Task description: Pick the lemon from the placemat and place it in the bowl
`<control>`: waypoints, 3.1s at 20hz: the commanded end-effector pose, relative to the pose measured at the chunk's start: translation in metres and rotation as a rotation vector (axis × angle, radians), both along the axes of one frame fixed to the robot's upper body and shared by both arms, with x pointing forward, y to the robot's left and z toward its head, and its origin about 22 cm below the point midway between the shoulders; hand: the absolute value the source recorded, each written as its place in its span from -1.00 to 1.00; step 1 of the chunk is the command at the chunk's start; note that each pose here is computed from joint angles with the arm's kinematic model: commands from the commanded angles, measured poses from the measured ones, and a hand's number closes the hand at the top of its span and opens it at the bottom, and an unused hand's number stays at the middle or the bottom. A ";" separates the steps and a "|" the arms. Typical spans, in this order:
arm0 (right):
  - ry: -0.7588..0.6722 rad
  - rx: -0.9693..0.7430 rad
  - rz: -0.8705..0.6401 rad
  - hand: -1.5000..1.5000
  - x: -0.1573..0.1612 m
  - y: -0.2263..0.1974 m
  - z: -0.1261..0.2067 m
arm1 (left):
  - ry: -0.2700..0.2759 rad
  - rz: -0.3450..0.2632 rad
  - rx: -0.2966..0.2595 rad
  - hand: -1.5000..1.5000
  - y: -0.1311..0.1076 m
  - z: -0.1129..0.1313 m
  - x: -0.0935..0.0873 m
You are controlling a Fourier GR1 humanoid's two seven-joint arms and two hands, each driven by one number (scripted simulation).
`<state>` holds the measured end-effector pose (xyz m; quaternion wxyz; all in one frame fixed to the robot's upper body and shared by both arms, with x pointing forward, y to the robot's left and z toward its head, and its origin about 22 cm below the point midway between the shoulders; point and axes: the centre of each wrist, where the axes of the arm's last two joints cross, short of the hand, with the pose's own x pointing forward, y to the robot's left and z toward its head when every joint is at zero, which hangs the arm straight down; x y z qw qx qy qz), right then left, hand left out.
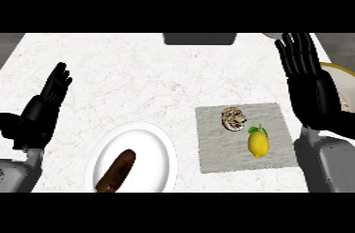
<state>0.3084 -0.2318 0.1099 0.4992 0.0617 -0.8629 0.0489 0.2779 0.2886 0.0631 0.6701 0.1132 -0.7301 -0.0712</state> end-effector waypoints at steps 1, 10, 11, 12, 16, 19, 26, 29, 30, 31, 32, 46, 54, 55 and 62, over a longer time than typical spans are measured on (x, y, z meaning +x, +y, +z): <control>0.041 -0.032 -0.156 1.00 -0.020 -0.005 0.000 | -0.003 -0.056 -0.033 0.00 -0.007 -0.008 -0.011; 0.457 -0.261 -0.921 -1.00 -0.066 -0.055 -0.101 | 0.091 -0.341 -0.124 0.00 -0.062 -0.028 -0.021; 0.434 -0.236 -0.922 -1.00 -0.076 -0.029 -0.114 | 0.088 -0.364 -0.117 0.00 -0.077 -0.022 -0.021; 0.400 -0.266 -0.927 -1.00 -0.078 -0.021 -0.113 | 0.078 -0.382 -0.113 0.00 -0.097 -0.027 -0.016; 0.453 -0.586 -0.939 -1.00 -0.077 -0.027 -0.096 | 0.095 -0.391 -0.109 0.00 -0.076 -0.020 -0.017; 0.563 -0.759 -0.916 -1.00 -0.058 -0.027 -0.091 | 0.096 -0.401 -0.087 0.00 -0.072 -0.038 -0.010; 1.015 -1.117 -0.718 -1.00 -0.052 -0.032 -0.064 | 0.095 -0.400 -0.094 0.00 -0.082 -0.025 -0.012; 1.174 -1.132 -0.577 -1.00 -0.035 -0.005 -0.046 | 0.104 -0.423 -0.112 0.00 -0.091 -0.033 -0.020; 1.198 -1.155 -0.544 -1.00 -0.034 -0.007 -0.031 | 0.102 -0.408 -0.118 0.00 -0.091 -0.025 -0.016; 1.241 -1.172 -0.521 -1.00 -0.026 0.003 -0.026 | 0.095 -0.413 -0.109 0.00 -0.093 -0.034 -0.015; 1.253 -1.164 -0.507 -1.00 -0.024 0.014 -0.011 | 0.090 -0.416 -0.098 0.00 -0.079 -0.024 -0.009; 1.419 -1.153 -0.439 -1.00 0.003 0.047 0.000 | 0.104 -0.416 -0.114 0.00 -0.095 -0.024 -0.013; 1.338 -1.218 -0.549 -1.00 -0.009 0.061 -0.003 | 0.083 -0.416 -0.119 0.00 -0.098 -0.027 -0.027; 1.342 -1.230 -0.562 -1.00 -0.006 0.052 -0.012 | 0.108 -0.396 -0.105 0.00 -0.094 -0.023 -0.022; 1.298 -1.289 -0.647 -1.00 -0.013 0.063 -0.028 | 0.098 -0.408 -0.108 0.00 -0.084 -0.035 -0.027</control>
